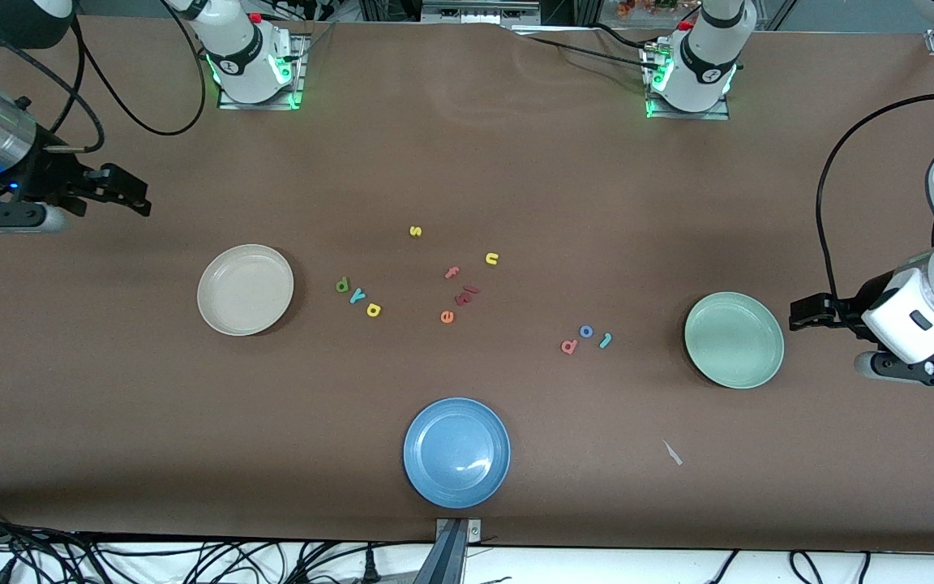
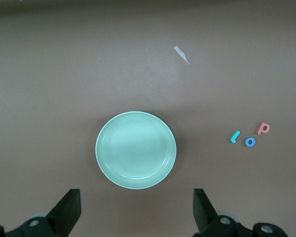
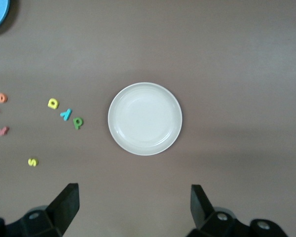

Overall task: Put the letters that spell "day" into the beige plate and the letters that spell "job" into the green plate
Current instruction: 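Reach the right gripper to green p while the left gripper reaches teal l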

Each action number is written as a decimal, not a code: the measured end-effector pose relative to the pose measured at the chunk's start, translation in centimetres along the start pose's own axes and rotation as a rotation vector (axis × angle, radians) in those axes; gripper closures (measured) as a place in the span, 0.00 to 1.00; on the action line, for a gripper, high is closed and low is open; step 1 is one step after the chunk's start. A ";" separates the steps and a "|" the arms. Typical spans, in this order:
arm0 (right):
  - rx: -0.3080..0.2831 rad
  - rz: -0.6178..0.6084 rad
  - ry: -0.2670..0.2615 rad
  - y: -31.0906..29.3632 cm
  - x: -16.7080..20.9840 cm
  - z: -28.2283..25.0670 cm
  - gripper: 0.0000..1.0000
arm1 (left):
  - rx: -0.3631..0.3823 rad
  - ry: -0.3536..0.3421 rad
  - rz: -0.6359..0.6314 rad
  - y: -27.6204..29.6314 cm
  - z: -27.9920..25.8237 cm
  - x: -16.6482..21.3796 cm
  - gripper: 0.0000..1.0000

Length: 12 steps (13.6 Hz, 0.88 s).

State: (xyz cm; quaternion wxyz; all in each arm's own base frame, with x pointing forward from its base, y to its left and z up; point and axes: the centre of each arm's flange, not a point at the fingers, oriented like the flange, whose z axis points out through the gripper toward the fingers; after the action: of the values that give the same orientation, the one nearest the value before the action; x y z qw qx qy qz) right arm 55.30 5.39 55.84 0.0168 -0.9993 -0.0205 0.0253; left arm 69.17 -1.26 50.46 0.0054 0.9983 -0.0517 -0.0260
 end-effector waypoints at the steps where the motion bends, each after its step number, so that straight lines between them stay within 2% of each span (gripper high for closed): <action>1: -0.002 -0.035 -0.018 -1.4 0.0 0.6 0.00 | 0.000 0.000 0.000 0.0 0.0 0.0 0.00; 6: -0.010 -0.197 -0.108 -9.3 0.9 6.3 0.00 | 0.000 0.000 0.003 0.2 0.0 0.0 0.00; 10: -0.035 -0.307 -0.081 -15.0 1.3 14.1 0.03 | -0.001 0.000 0.000 0.2 0.0 0.0 0.00; 12: -0.030 -0.312 -0.069 -15.0 1.4 19.3 0.19 | -0.001 -0.006 -0.006 0.2 0.1 0.0 0.00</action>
State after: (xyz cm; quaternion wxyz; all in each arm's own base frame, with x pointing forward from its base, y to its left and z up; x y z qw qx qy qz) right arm 55.08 21.03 37.07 0.0049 -0.9827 -0.1763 0.0564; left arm 69.10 -1.47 50.33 0.0056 0.9984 -0.0486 -0.0292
